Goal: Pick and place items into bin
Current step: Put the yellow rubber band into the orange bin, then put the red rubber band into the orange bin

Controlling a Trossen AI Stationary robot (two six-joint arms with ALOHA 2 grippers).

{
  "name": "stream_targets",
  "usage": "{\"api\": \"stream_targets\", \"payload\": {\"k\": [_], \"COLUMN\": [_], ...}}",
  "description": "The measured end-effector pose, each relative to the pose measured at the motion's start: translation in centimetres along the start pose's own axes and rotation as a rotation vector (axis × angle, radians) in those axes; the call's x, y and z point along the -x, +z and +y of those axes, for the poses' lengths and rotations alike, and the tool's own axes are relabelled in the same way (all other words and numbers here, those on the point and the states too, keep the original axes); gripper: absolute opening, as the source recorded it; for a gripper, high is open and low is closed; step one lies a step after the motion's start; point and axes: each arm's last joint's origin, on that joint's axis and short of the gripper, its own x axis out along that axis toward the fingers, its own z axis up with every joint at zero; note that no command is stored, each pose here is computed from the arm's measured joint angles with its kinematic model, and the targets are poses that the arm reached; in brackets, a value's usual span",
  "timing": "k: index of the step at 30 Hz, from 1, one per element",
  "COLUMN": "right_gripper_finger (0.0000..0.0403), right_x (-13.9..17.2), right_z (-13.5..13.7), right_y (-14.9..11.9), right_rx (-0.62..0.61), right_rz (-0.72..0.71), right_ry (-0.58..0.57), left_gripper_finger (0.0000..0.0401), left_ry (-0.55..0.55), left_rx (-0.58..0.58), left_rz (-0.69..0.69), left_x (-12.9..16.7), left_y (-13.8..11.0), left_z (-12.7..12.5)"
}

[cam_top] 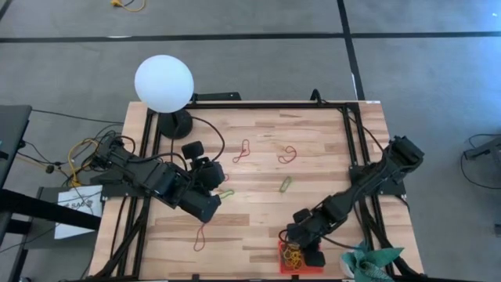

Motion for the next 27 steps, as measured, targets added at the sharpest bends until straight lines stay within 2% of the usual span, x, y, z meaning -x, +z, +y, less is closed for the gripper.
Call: {"api": "stream_targets", "payload": {"k": [12, 17, 23, 27], "right_gripper_finger": [0.0094, 0.0095, 0.0095, 0.0095], "right_x": [-0.1, 0.6, 4.9, 9.5], "right_z": [0.1, -0.2, -0.8, -1.8], "right_y": [-0.1, 0.4, 0.7, 0.5], "right_rx": [0.009, 0.113, 0.199, 0.294], "right_rz": [0.001, -0.035, -0.103, -0.224], "right_ry": [0.002, -0.012, -0.014, -0.112], "left_gripper_finger": [0.0091, 0.0091, 0.0091, 0.0091], "left_ry": [0.0, -0.001, -0.019, -0.039], "left_rx": [-0.002, -0.054, -0.125, -0.057], "left_rz": [0.0, 0.0, -0.023, -0.072], "left_x": [0.0, 0.0, 1.0, 2.7], "left_y": [0.0, 0.0, -0.2, -0.7], "left_z": [0.0, 0.0, 1.4, 4.0]}}
